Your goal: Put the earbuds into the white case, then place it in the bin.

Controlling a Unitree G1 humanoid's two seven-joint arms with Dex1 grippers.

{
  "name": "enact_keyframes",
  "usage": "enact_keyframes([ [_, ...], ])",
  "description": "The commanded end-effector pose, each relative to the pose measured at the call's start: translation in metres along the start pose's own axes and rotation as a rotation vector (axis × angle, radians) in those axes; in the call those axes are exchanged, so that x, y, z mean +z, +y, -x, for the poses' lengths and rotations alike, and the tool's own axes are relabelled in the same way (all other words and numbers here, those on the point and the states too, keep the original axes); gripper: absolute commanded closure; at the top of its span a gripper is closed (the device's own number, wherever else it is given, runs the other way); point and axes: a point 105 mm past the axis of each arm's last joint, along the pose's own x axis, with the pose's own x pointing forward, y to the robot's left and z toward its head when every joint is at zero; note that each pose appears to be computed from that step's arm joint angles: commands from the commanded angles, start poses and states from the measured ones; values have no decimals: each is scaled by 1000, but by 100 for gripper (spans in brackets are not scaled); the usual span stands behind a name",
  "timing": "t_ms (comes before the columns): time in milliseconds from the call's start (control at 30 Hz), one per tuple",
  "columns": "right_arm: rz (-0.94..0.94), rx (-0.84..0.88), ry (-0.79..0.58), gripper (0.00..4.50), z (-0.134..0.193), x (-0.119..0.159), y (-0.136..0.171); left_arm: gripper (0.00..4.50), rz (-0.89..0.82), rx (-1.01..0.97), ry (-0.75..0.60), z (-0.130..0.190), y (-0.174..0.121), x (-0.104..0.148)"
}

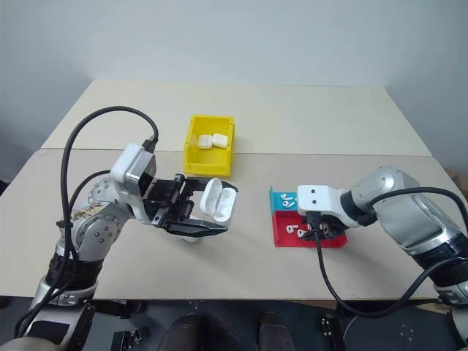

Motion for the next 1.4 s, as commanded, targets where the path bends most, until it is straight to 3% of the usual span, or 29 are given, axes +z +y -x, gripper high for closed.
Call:
enact_keyframes([
  [33, 16, -31, 24, 225, 1, 2, -6, 164, -43, -12, -11, -4, -6, 7],
  [733, -14, -32, 66, 225, -18, -9, -11, 164, -34, 16, -8, -4, -6, 7],
  [833, -12, -20, 62, 280, -18, -9, -9, 164, -32, 17, -7, -4, -7, 7],
  [933, -12, -9, 60, 379, -18, -9, -7, 164, -31, 18, -5, -4, -7, 7],
  [1233, -64, -41, 15, 386, -13, -7, -8, 164, -26, 20, 1, -1, -4, 7],
  [1400, -154, -108, -172, 386, 19, 15, -12, 164, -3, 48, -9, 7, 12, 11],
])
